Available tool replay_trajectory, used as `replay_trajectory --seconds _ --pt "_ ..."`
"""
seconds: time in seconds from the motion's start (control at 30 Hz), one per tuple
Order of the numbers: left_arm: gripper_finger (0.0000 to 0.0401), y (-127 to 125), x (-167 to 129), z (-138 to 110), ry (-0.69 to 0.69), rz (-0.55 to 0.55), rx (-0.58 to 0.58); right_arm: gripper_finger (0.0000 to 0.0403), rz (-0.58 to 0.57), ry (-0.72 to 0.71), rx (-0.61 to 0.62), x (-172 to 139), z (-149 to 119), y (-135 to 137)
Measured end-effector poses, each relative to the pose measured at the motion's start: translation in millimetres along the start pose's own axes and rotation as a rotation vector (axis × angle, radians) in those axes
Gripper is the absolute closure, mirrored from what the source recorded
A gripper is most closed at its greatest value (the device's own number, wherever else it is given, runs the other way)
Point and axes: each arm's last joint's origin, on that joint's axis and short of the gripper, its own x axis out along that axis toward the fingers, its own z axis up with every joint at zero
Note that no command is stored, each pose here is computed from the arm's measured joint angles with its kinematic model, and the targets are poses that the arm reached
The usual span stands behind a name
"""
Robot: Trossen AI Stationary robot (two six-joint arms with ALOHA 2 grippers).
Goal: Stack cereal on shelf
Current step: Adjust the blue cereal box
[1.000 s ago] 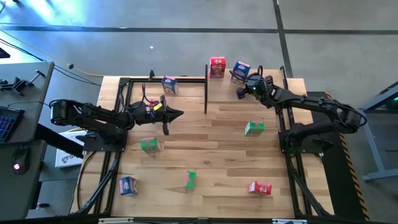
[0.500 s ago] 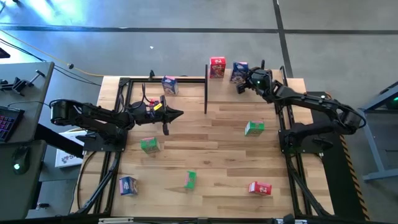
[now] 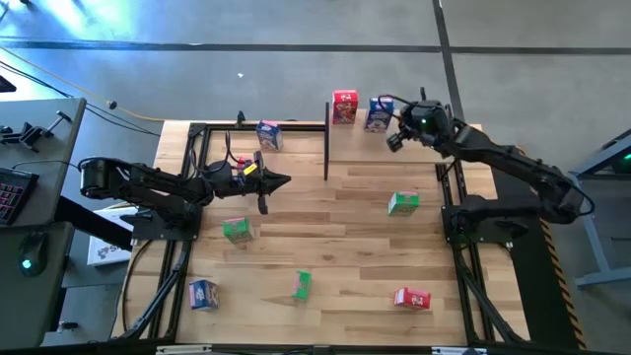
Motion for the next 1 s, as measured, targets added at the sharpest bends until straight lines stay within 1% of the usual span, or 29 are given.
replay_trajectory --seconds 0.13,0.27,0.37,0.43,0.53,0.63,0.73,1.0 --pt "0.0401 0 0 0 0.001 0.0 0.0 0.0403 0.136 0.019 0.02 -2 -8 4" --pt "0.0401 0 0 0 0.001 0.0 0.0 0.0403 0.187 0.024 0.007 14 -17 14" --pt "0.0401 0 0 0 0.001 0.0 0.0 0.0403 0.202 0.017 -0.062 26 -22 22" --pt "0.0401 0 0 0 0.001 0.0 -0.007 0.0403 0.187 0.028 -0.101 33 -24 26" --pt "0.0401 0 0 0 0.001 0.0 -0.007 0.0403 0.106 0.024 -0.146 43 -23 30" --pt "0.0401 0 0 0 0.001 0.0 -0.007 0.0403 0.06 0.026 -0.167 51 -24 32" --pt "0.0401 0 0 0 0.001 0.0 -0.007 0.0403 0.043 0.022 -0.17 57 -24 34" --pt "0.0401 0 0 0 0.001 0.0 -0.001 0.0403 0.041 0.008 -0.165 73 -24 40"
